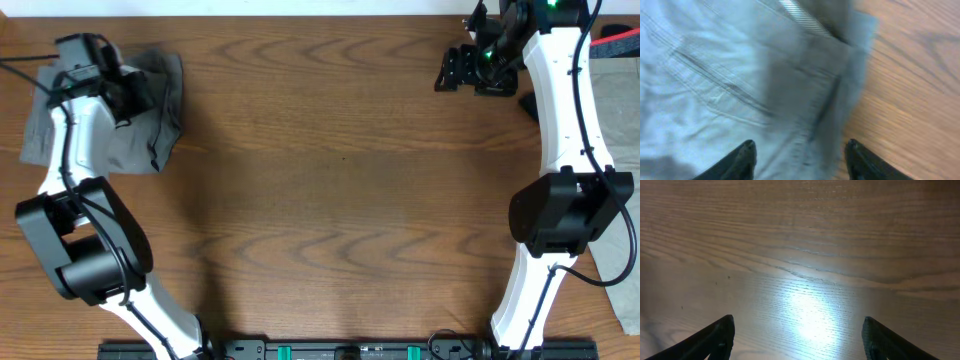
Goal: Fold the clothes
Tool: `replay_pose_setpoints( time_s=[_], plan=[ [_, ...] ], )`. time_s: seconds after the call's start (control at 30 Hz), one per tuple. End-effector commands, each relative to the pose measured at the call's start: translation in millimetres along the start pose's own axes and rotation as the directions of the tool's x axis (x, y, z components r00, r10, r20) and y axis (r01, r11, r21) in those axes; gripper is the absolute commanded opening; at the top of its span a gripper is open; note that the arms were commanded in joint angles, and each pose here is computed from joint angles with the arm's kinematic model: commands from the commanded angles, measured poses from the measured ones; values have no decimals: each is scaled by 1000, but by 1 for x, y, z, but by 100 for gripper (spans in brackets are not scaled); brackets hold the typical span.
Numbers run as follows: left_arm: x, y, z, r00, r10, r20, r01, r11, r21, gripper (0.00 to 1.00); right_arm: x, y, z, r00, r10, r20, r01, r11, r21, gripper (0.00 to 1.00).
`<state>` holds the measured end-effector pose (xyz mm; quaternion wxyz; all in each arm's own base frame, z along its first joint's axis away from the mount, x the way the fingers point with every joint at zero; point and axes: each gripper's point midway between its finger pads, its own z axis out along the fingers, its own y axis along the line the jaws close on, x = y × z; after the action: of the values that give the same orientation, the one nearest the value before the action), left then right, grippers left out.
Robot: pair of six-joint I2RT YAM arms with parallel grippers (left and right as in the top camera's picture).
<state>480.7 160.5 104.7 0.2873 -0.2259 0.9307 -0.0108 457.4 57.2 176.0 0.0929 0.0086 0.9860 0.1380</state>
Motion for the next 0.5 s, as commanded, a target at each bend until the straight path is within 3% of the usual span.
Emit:
replay_pose_setpoints(
  time_s=[0.0,0.07,0.13,0.47],
  plan=[
    [12,26,18,999,-32,-41,30,998,-57,48,-2,5,-3,1000,-29,12,29,1000,0,79],
    [18,30,25,997,-40,-62,36,997,-61,36,-2,6,-3,999,-30,12,30,1000,-1,79],
    [25,29,33,996,-42,-85,37,998,-55,32,-1,9,-2,999,-34,10,34,999,-5,79],
    [47,15,51,985,-53,-165,60,997,40,31,1,21,1,998,-58,2,58,998,-14,79]
  ],
)
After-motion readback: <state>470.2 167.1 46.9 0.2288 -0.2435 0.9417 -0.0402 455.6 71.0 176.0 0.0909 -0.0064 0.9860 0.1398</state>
